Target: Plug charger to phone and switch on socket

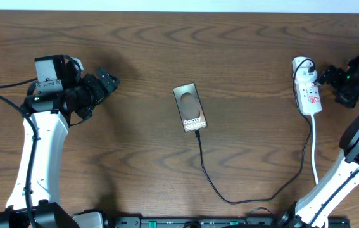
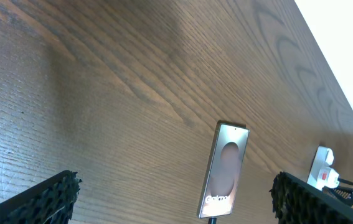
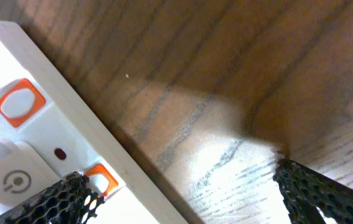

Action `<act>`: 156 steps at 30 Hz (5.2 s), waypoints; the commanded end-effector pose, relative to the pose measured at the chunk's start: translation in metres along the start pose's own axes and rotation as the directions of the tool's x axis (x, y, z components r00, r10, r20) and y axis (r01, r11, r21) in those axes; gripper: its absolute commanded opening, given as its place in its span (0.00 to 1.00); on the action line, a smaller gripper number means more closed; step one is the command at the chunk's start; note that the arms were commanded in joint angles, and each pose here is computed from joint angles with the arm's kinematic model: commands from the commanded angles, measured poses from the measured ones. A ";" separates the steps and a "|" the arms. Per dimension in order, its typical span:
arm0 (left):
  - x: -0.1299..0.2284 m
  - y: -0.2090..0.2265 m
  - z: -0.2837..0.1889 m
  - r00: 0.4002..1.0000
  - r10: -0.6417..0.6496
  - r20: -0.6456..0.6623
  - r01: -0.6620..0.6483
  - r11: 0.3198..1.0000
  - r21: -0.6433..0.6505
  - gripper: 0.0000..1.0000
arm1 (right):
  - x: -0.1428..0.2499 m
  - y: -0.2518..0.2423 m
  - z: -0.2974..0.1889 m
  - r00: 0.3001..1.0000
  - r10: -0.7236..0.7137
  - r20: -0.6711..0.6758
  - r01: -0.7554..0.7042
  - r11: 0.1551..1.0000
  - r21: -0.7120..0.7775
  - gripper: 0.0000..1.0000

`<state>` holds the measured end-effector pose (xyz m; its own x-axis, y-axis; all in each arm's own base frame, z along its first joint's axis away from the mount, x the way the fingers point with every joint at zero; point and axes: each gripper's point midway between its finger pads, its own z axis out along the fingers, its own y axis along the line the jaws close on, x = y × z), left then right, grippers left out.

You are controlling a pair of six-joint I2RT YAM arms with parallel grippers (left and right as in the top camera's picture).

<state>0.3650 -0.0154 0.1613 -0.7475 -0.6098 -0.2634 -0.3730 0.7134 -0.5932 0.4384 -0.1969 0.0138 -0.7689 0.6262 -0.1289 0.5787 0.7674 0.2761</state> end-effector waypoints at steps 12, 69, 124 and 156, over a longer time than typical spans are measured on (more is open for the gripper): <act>-0.002 -0.001 0.000 1.000 0.021 0.004 -0.021 1.000 -0.003 0.98 | 0.014 -0.002 0.009 0.998 0.003 -0.057 -0.002 1.000 0.015 0.99; -0.002 -0.001 0.000 1.000 0.021 0.004 -0.021 1.000 -0.003 0.98 | 0.040 0.001 -0.033 0.902 -0.358 -0.240 0.388 0.917 0.092 0.99; 0.052 0.038 -0.157 0.935 0.163 0.314 -0.062 0.950 -0.307 0.98 | 0.040 0.001 -0.033 0.902 -0.358 -0.239 0.388 0.917 0.092 0.99; 0.058 0.031 -0.150 0.421 0.159 0.893 -0.380 0.925 0.014 0.98 | 0.040 0.001 -0.033 0.902 -0.358 -0.240 0.388 0.917 0.092 0.99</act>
<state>0.2270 0.0186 0.2231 0.0177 -0.4692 -0.8829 -0.0782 0.8797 -0.4690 0.3964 -0.1750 0.0391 -0.9631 0.2682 0.0210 0.2688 0.9561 0.1169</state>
